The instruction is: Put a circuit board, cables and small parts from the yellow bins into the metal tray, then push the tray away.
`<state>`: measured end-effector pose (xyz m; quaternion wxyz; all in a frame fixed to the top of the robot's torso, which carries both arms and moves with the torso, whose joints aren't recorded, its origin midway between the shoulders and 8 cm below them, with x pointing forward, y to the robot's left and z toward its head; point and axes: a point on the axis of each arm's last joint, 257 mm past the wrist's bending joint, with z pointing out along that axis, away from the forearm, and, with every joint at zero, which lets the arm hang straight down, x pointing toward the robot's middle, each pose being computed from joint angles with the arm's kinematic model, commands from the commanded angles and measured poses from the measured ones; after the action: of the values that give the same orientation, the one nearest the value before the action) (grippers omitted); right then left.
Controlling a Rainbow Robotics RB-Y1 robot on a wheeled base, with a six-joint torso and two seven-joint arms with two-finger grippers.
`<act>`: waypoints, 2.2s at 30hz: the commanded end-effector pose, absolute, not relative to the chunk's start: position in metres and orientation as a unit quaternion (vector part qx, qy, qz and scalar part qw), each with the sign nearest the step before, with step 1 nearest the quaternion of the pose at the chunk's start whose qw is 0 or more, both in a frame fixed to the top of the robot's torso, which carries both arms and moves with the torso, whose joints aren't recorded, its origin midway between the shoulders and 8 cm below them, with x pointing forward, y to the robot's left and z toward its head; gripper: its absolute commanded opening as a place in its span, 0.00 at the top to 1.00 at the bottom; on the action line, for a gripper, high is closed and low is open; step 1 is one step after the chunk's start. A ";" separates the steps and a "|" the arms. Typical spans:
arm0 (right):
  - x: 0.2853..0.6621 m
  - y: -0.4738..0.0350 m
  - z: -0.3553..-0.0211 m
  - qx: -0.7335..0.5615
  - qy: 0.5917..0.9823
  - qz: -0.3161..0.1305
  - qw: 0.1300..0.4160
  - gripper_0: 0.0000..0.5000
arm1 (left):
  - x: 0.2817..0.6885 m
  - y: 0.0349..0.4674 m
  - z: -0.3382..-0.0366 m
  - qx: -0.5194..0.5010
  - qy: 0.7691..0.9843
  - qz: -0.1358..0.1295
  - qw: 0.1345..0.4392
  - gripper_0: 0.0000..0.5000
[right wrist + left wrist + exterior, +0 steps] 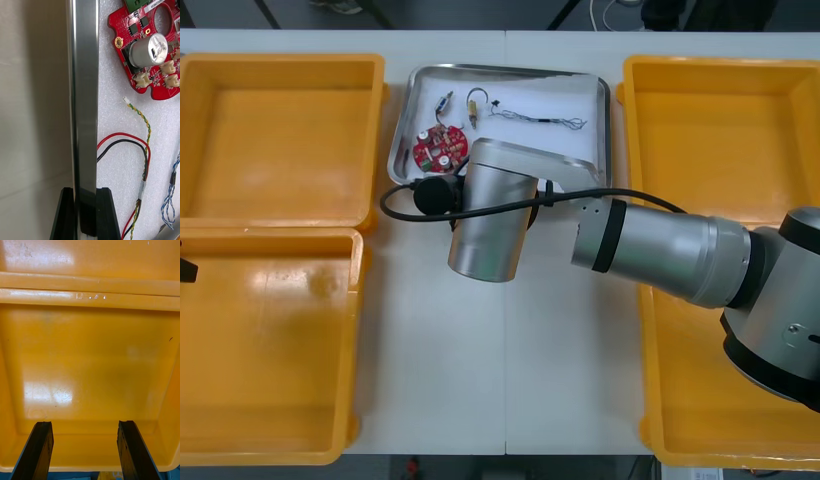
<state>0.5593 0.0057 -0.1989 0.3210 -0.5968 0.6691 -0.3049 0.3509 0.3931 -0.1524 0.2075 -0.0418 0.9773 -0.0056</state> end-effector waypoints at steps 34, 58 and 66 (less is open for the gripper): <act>0.586 0.037 -0.144 -0.598 0.634 -0.330 0.363 0.00 | 0.350 0.396 -0.147 0.008 0.976 0.010 0.219 0.00; 0.417 -0.016 -0.136 -0.514 0.780 -0.113 0.338 0.00 | 0.350 0.396 -0.147 0.008 0.976 0.010 0.219 0.00; 0.405 -0.062 -0.123 -0.456 0.801 -0.090 0.377 0.00 | 0.350 0.396 -0.147 0.008 0.976 0.010 0.219 0.00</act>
<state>0.4046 -0.0346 -0.1309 0.3604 -0.5043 0.7780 -0.1029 0.3509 0.3930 -0.1522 0.2079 -0.0414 0.9773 -0.0054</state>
